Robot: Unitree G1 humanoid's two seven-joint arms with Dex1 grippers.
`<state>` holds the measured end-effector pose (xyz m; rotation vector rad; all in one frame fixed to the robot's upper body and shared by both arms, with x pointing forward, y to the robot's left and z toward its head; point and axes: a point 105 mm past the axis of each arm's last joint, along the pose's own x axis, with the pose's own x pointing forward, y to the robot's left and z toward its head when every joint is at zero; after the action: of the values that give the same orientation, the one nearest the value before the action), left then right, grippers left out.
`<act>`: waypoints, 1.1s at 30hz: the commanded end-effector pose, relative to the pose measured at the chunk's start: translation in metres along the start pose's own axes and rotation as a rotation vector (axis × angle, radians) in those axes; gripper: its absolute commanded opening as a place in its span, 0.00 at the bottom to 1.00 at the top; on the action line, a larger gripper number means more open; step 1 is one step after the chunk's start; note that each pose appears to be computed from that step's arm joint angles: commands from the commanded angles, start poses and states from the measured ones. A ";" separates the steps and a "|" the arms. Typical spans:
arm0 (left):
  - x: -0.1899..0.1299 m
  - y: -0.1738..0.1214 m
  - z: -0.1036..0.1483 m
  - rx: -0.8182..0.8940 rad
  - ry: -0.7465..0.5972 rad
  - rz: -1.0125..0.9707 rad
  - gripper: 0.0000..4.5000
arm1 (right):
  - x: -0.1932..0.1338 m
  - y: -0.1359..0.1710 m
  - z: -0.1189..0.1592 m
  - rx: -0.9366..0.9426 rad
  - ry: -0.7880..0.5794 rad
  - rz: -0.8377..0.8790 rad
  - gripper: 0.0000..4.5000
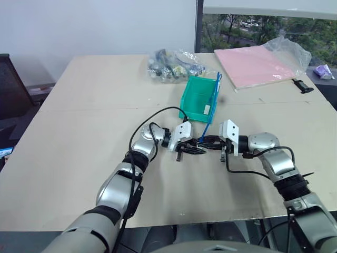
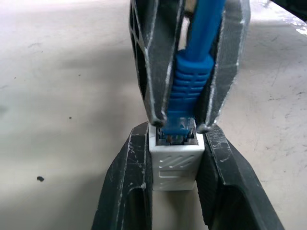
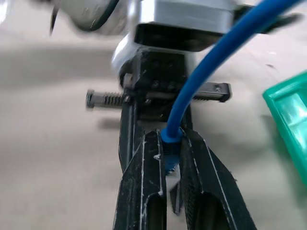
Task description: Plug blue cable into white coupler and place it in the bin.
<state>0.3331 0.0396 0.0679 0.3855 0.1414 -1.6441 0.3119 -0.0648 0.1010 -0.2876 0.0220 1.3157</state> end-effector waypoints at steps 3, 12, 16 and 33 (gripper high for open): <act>0.010 -0.015 -0.006 -0.026 0.015 -0.085 0.37 | 0.001 -0.006 0.018 0.018 -0.081 -0.036 0.00; -0.028 0.004 0.010 0.041 -0.035 0.255 0.85 | -0.006 -0.020 0.055 0.113 -0.121 -0.081 0.00; -0.058 0.003 0.032 0.035 -0.057 0.513 0.85 | -0.009 -0.037 0.085 0.135 -0.131 -0.115 0.00; -0.099 0.014 0.096 -0.207 -0.089 1.103 0.85 | 0.020 -0.163 0.124 0.229 0.059 -0.504 0.08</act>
<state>0.3401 0.1011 0.1786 0.1583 0.0616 -0.5601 0.4459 -0.0493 0.2357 -0.0975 0.2019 0.8562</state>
